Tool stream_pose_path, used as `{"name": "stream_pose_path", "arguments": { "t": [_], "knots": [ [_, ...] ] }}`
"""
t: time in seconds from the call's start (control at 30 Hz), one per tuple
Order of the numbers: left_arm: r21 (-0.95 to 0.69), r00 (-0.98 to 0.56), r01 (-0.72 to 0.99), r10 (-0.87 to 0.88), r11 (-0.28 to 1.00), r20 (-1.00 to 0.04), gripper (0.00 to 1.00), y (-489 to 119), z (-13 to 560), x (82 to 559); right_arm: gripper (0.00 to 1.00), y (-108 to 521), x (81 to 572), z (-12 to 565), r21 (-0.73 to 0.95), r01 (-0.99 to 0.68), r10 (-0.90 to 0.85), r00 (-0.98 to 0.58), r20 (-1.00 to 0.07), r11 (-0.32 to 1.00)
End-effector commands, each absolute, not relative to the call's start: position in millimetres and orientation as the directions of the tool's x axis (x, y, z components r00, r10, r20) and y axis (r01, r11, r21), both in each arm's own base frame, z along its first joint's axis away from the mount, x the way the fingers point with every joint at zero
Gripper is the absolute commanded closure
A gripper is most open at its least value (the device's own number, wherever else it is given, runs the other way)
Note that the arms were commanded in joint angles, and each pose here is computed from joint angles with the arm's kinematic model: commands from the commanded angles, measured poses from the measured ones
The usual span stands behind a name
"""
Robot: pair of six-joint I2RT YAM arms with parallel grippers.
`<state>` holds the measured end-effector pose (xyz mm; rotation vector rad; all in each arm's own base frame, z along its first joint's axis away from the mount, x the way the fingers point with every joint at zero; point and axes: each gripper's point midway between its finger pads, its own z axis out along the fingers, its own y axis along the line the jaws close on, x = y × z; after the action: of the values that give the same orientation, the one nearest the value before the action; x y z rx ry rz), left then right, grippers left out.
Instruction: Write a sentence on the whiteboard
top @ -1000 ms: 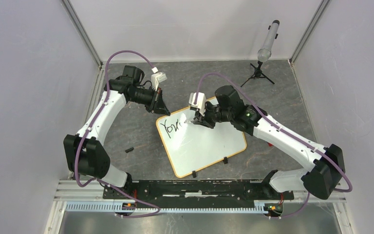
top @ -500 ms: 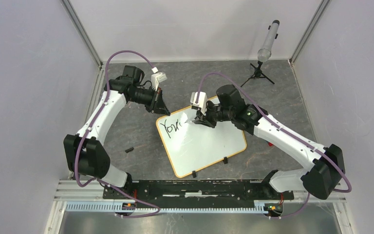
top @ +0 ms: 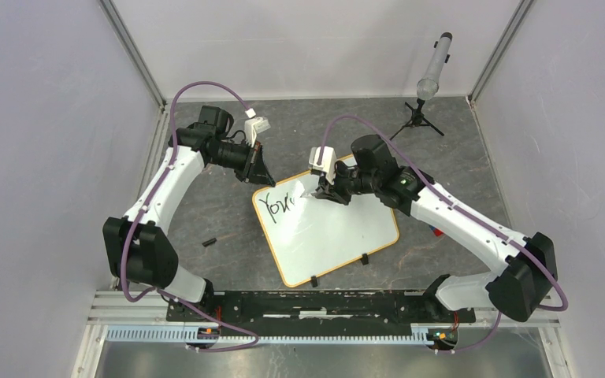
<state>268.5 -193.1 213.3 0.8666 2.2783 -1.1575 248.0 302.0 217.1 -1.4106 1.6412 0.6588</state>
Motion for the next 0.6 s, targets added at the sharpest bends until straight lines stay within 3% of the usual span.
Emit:
{"name": "stream_pose_path", "arguments": {
  "t": [0.0,0.57],
  "knots": [
    [-0.575,-0.702,0.711,0.367,0.403,-0.61,0.98,-203.1,214.9,254.8,1.0,305.8,263.7,229.3,-0.162,-0.953,-0.499,0.014,-0.866,0.256],
    [-0.573,-0.699,0.714,0.369,0.403,-0.612,0.98,-203.0,214.3,254.9,1.0,313.9,260.1,229.2,-0.15,-0.959,-0.492,0.013,-0.87,0.239]
  ]
}}
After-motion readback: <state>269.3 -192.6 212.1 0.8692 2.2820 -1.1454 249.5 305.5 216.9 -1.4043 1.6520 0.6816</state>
